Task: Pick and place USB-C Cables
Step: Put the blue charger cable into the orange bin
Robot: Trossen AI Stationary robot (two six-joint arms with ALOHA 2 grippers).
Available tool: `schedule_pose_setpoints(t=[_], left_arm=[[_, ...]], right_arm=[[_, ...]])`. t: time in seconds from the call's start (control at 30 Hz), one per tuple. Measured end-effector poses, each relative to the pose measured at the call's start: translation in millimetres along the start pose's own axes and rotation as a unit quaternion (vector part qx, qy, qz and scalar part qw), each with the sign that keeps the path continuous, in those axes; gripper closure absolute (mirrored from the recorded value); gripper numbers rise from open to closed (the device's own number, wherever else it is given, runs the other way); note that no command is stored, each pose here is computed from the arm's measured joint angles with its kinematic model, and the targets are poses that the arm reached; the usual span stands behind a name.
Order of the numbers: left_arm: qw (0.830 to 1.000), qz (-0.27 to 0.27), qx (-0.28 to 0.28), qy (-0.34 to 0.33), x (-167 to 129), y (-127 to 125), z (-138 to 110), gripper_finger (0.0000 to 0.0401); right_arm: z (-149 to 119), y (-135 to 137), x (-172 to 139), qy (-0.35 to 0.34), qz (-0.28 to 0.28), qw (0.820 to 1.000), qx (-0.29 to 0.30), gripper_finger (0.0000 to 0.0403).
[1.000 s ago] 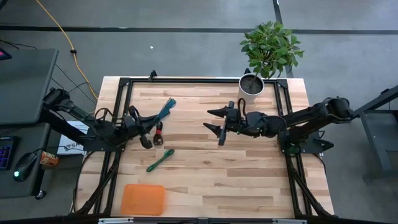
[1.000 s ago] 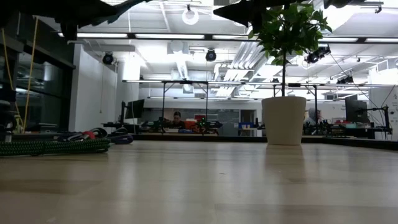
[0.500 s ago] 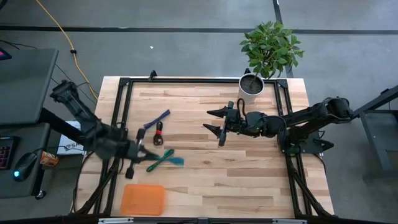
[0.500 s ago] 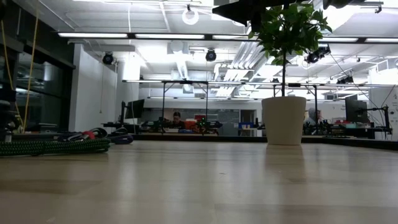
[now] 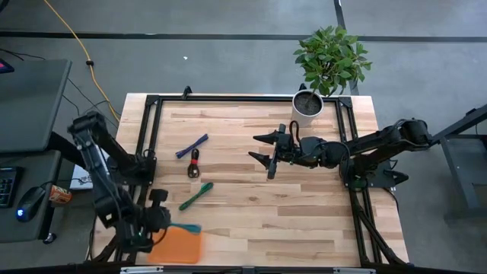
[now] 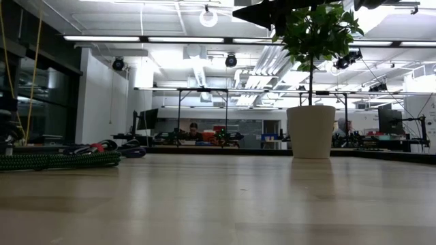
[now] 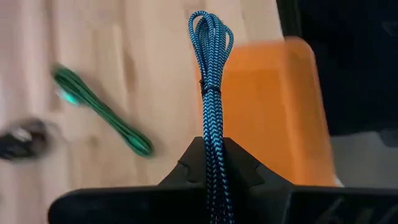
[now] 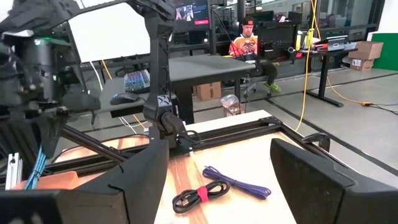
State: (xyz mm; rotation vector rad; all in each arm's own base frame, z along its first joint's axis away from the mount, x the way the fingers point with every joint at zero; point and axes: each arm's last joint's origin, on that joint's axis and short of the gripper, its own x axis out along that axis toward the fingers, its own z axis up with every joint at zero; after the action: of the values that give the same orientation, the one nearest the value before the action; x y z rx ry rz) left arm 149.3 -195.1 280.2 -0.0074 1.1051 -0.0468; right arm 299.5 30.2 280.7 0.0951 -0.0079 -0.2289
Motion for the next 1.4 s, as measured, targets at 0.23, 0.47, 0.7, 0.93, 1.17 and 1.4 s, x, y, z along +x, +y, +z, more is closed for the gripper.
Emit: schedule_pose_setpoints(t=[0.23,0.47,0.7,0.93,1.17,1.4], left_arm=[[0.997,-0.034,-0.046,0.043,5,-24,-18,0.0401],[0.999,-0.039,-0.033,0.011,21,-43,-26,0.0401],[0.998,0.011,-0.033,0.052,59,-43,-38,0.0401],[0.998,-0.021,-0.039,0.038,72,-54,-35,0.0401],[0.998,-0.004,-0.035,0.048,85,-58,-38,0.0401],[0.996,0.007,-0.031,0.082,100,-61,-42,0.04]], right_arm=[[-1,0,0,0.005,0.0,1.0,0.003,0.013],[-3,0,0,0.014,-0.001,1.0,0.01,0.013],[-5,0,0,0.023,-0.002,1.0,0.01,0.013],[-5,0,0,0.025,-0.002,1.0,0.009,0.013],[-5,0,0,0.025,-0.002,1.0,0.008,0.013],[-5,0,0,0.025,-0.002,1.0,0.008,0.013]])
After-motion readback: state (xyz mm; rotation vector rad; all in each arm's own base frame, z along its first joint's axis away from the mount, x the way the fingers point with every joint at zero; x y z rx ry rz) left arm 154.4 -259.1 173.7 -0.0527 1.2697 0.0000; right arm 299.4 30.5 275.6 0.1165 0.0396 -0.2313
